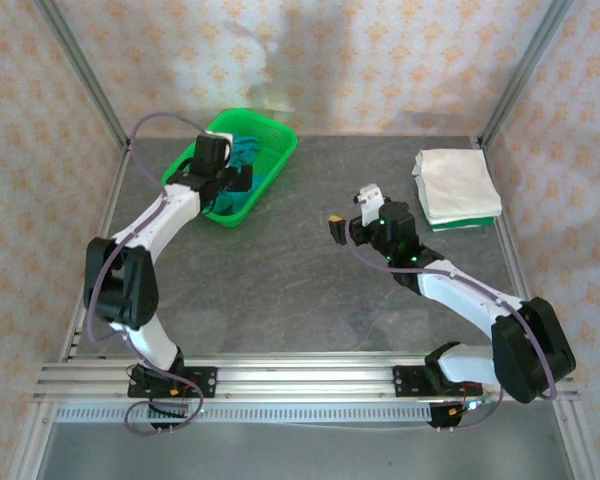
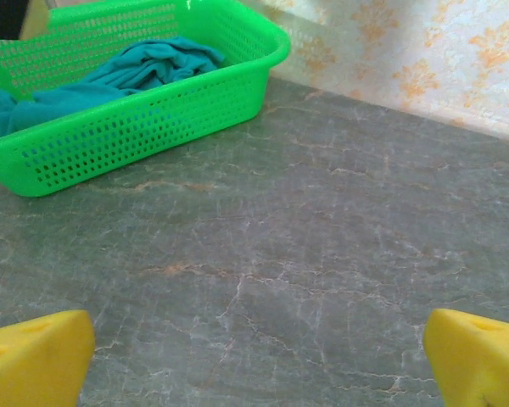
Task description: Fold and stack the t-shirts
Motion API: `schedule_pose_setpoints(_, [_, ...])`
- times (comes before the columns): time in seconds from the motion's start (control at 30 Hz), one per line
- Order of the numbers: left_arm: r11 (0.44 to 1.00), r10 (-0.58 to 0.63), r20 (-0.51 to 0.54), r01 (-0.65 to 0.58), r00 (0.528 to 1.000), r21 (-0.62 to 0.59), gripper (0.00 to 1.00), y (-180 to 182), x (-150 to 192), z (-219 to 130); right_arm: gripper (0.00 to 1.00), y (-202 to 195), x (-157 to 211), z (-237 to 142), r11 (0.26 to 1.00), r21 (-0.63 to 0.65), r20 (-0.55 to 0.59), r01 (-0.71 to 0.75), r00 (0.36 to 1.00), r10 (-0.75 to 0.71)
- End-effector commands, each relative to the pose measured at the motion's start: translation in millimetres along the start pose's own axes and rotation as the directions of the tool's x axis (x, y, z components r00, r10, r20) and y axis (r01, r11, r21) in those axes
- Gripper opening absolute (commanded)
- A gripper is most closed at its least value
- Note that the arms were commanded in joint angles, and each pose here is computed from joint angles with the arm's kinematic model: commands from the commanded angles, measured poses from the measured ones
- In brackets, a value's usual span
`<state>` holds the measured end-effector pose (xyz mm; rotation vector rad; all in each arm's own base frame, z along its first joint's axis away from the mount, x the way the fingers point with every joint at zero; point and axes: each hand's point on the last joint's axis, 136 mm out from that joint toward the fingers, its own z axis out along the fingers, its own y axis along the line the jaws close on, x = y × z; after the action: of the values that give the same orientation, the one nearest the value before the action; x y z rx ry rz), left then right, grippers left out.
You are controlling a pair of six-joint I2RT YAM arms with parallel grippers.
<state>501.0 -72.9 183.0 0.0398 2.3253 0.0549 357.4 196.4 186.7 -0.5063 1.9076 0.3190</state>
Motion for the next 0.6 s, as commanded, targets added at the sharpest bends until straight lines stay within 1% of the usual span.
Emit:
schedule_pose_setpoints(0.0, [0.998, 0.058, -0.138, -0.057, 0.989, 0.013, 1.00, -9, 14, 8, 0.99, 6, -12, 2, 1.000, -0.016, 0.011, -0.002, 1.000, 0.002])
schedule_pose_setpoints(0.07, [0.996, 0.078, -0.149, -0.071, 0.986, 0.058, 1.00, -22, 11, 16, 0.99, 6, -13, 2, 1.000, -0.015, 0.012, -0.001, 1.000, 0.001])
schedule_pose_setpoints(0.17, [0.980, 0.165, -0.151, -0.146, 0.975, 0.132, 1.00, -53, 9, 22, 0.99, 5, -9, 2, 1.000, -0.008, 0.001, -0.003, 1.000, 0.003])
schedule_pose_setpoints(0.23, [0.969, 0.213, -0.182, -0.184, 0.960, 0.167, 1.00, -69, 14, 29, 0.99, 4, -9, 2, 1.000, -0.004, -0.002, -0.005, 1.000, 0.005])
schedule_pose_setpoints(0.27, [0.965, 0.221, -0.201, -0.184, 0.954, 0.186, 1.00, -75, 17, 35, 0.99, 4, -8, 2, 1.000, -0.003, -0.004, -0.007, 1.000, 0.007])
schedule_pose_setpoints(0.3, [0.963, 0.219, -0.220, -0.174, 0.951, 0.206, 0.97, -81, 21, 40, 0.99, 4, -8, 2, 1.000, -0.003, -0.005, -0.010, 1.000, 0.010])
schedule_pose_setpoints(0.33, [0.963, 0.212, -0.235, -0.163, 0.949, 0.213, 0.94, -83, 23, 45, 1.00, 4, -8, 2, 1.000, -0.005, -0.006, -0.014, 1.000, 0.014])
schedule_pose_setpoints(0.43, [0.973, 0.180, -0.259, -0.134, 0.949, 0.186, 0.81, -82, 28, 58, 1.00, 4, -6, 1, 1.000, -0.005, -0.010, -0.017, 1.000, 0.017])
schedule_pose_setpoints(0.53, [0.981, 0.167, -0.280, -0.131, 0.945, 0.143, 0.63, -76, 32, 66, 1.00, 3, -5, -1, 1.000, 0.002, -0.015, -0.018, 1.000, 0.018])
schedule_pose_setpoints(0.57, [0.984, 0.162, -0.287, -0.135, 0.944, 0.113, 0.55, -70, 32, 67, 0.99, 3, -4, 0, 1.000, 0.003, -0.017, -0.017, 1.000, 0.017])
